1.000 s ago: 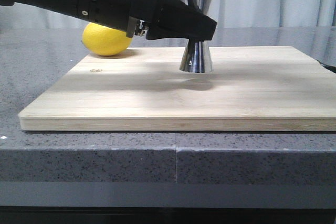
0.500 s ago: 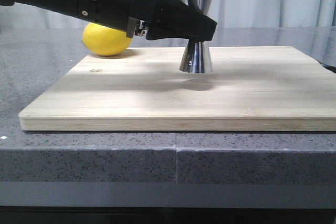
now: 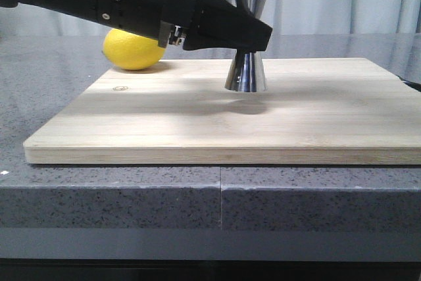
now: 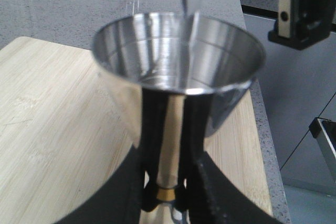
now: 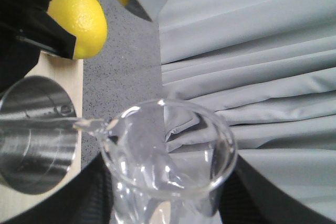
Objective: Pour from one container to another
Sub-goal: 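Tilt the beaker with the right gripper, pouring liquid into the jigger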
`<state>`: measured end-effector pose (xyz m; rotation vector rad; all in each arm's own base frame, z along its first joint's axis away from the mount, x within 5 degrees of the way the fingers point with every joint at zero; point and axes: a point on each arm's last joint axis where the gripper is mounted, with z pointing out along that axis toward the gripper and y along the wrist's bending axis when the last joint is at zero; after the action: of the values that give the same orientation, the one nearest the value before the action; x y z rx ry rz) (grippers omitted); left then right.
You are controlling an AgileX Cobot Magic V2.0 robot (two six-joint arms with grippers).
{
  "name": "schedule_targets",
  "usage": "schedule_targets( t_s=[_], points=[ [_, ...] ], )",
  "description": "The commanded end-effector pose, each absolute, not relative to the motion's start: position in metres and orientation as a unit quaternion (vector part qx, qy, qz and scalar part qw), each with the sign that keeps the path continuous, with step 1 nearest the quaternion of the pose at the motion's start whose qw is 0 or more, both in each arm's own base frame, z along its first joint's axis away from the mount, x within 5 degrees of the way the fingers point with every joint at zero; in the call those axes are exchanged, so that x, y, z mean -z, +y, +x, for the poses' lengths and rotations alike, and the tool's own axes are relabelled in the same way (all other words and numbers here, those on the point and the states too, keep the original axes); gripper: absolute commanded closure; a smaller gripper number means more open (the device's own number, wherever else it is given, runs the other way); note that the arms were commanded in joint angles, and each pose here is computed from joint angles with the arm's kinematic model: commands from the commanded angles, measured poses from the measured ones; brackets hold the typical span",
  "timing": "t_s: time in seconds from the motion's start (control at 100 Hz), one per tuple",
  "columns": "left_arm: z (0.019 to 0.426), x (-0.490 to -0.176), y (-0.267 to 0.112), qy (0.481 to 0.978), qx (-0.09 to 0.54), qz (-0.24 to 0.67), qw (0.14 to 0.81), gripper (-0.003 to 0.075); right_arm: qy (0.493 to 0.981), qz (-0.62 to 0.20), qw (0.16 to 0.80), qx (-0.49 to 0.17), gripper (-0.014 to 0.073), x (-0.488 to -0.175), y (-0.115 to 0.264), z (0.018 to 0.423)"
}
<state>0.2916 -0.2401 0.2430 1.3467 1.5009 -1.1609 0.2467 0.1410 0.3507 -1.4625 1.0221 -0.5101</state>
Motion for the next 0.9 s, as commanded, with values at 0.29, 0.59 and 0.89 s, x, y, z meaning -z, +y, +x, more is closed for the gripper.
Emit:
schedule_targets(
  t_s=[0.29, 0.59, 0.89],
  points=[
    [0.2853, -0.2797, -0.2390, 0.549, 0.488, 0.523, 0.432, 0.0734, 0.395, -0.634, 0.618, 0.245, 0.0354, -0.3726, 0.1403, 0.2393],
    [0.2853, -0.2797, -0.2390, 0.549, 0.488, 0.523, 0.432, 0.0734, 0.384, -0.645, 0.608, 0.259, 0.0354, -0.3718, 0.1398, 0.2396],
    [0.2852, -0.2795, -0.2389, 0.549, 0.488, 0.524, 0.431, 0.0734, 0.378, -0.650, 0.602, 0.269, 0.0354, -0.3713, 0.1393, 0.2399]
  ],
)
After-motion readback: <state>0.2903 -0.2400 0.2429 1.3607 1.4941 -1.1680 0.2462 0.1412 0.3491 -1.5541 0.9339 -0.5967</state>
